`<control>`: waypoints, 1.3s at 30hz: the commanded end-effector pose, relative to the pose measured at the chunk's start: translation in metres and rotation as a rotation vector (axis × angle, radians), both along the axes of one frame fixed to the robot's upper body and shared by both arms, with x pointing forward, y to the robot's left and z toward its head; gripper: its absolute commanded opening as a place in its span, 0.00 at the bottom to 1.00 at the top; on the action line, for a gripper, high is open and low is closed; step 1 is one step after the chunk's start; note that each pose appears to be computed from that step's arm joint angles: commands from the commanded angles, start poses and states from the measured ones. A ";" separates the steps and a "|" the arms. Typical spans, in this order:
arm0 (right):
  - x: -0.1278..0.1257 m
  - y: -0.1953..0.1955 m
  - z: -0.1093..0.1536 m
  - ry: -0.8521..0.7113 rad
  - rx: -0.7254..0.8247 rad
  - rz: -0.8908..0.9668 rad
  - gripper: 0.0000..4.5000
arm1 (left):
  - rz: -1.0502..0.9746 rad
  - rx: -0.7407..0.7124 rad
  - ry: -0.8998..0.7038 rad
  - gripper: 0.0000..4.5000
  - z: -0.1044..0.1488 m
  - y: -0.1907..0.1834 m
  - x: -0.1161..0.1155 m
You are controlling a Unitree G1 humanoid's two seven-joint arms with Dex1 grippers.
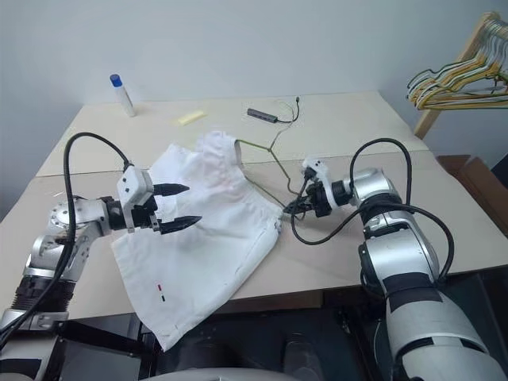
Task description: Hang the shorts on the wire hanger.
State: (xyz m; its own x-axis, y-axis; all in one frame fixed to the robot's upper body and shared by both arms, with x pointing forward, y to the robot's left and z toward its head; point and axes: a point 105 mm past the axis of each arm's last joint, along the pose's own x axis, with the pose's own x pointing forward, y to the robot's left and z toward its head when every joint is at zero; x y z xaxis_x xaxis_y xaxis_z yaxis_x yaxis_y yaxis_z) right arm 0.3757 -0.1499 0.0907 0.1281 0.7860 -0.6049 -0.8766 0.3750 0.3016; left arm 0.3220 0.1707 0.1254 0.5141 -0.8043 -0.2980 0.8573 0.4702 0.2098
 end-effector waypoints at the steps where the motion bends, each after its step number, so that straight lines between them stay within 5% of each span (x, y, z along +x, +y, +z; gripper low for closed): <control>1: -0.003 -0.018 0.030 -0.058 -0.036 0.114 0.00 | -0.009 0.013 -0.045 0.99 0.006 -0.003 0.000; 7: 0.012 -0.007 0.036 -0.122 0.005 0.034 0.00 | 0.004 0.014 -0.036 0.99 -0.001 -0.005 -0.001; 14: 0.001 0.028 0.037 0.021 0.107 0.119 0.00 | 0.031 0.000 -0.060 0.99 0.003 -0.007 0.008; 18: 0.001 0.033 0.016 0.016 -0.014 0.128 0.00 | 0.029 0.002 -0.067 0.99 0.004 -0.008 0.008; 21: 0.016 0.041 0.031 -0.052 0.069 0.019 0.00 | 0.035 -0.002 -0.087 0.99 0.008 -0.007 0.007; 28: 0.026 0.027 0.045 -0.338 -0.093 0.158 0.00 | 0.077 -0.194 -0.311 0.99 0.102 0.015 0.019; 33: 0.023 0.034 0.047 -0.476 -0.150 0.292 0.00 | 0.049 -0.043 -0.430 0.99 0.157 0.039 0.038; 39: 0.018 0.057 0.050 -0.507 -0.155 0.372 0.00 | -0.207 0.287 -0.300 0.99 0.142 0.041 0.043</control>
